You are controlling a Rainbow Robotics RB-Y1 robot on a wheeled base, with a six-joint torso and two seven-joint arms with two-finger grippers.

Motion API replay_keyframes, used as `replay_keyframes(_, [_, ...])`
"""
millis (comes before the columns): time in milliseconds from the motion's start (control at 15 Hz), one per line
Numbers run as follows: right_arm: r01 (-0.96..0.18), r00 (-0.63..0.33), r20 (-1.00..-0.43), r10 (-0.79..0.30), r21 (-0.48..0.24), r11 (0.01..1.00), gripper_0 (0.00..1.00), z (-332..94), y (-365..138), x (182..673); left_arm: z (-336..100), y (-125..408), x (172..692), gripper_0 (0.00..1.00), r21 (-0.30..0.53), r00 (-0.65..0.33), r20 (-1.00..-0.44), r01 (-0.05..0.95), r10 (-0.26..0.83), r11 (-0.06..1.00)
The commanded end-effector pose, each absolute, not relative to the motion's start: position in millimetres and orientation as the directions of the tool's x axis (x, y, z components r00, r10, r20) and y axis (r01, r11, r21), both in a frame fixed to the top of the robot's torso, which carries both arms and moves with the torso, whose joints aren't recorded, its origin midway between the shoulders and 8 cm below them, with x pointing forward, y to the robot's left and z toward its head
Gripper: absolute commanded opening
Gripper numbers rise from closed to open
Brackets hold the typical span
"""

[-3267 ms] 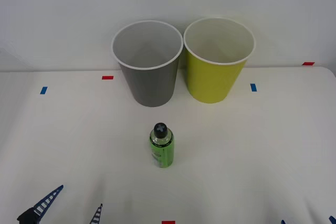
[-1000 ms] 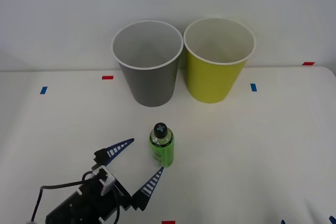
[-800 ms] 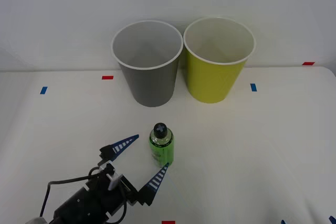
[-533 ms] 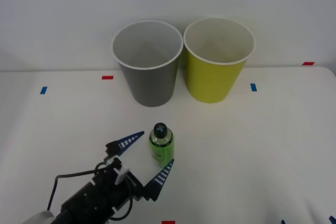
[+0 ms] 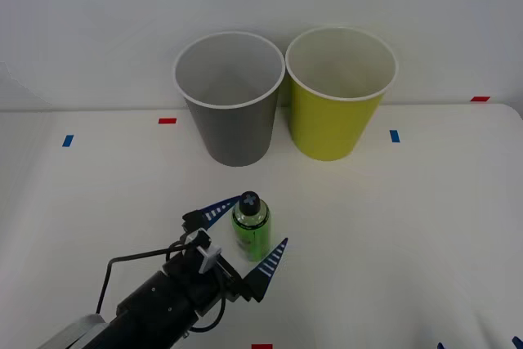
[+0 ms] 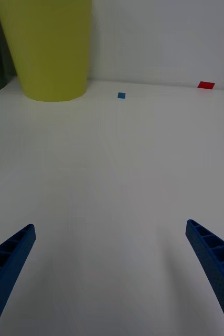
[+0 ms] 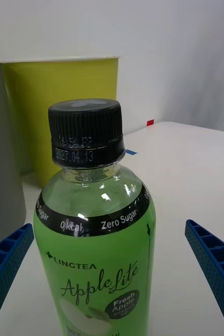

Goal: Put cans in the gray bin and PET bottles in the light green bin.

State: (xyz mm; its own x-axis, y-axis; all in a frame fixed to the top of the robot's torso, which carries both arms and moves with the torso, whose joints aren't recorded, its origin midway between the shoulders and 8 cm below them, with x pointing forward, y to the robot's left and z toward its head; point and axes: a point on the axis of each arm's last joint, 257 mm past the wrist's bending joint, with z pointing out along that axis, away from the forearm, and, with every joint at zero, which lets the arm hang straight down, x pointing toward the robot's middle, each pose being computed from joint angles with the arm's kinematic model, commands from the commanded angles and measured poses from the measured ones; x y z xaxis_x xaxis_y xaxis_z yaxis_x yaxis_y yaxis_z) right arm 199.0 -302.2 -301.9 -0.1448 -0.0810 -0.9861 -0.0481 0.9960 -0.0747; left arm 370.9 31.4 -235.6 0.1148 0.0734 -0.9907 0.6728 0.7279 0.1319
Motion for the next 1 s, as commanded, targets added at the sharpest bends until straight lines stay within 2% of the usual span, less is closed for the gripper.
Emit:
replay_keyframes(67, [-0.048,-0.145,-0.986,-0.081,-0.075,0.996,1.0,-301.9,-302.2,199.0,-235.0,26.2,377.1,1.0,0.132,0.106,-0.991,0.673,0.082,0.728])
replay_keyframes(400, [-0.048,-0.145,-0.986,-0.081,-0.075,0.996,1.0,-301.9,-302.2,199.0,-233.4,16.9,381.1,1.0,0.123,0.094,-0.992,0.68,0.079,0.723])
replay_keyframes(467, [-0.048,-0.145,-0.986,-0.081,-0.075,0.996,1.0,-301.9,-302.2,199.0,-234.1,16.8,381.3,0.82,0.122,0.092,-0.993,0.679,0.08,0.724])
replay_keyframes(533, [-0.048,-0.145,-0.986,-0.081,-0.075,0.996,1.0,-301.9,-302.2,199.0,-233.1,16.3,380.9,0.35,0.126,0.098,-0.992,0.68,0.081,0.722])
replay_keyframes(600, [-0.048,-0.145,-0.986,-0.081,-0.075,0.996,1.0,-301.9,-302.2,199.0,-233.1,16.3,380.9,0.0,0.129,0.1,-0.992,0.68,0.083,0.722])
replay_keyframes(1000, [-0.048,-0.145,-0.986,-0.081,-0.075,0.996,1.0,-301.9,-302.2,199.0,-237.8,20.5,382.6,0.0,0.161,0.106,-0.987,0.68,0.121,0.715])
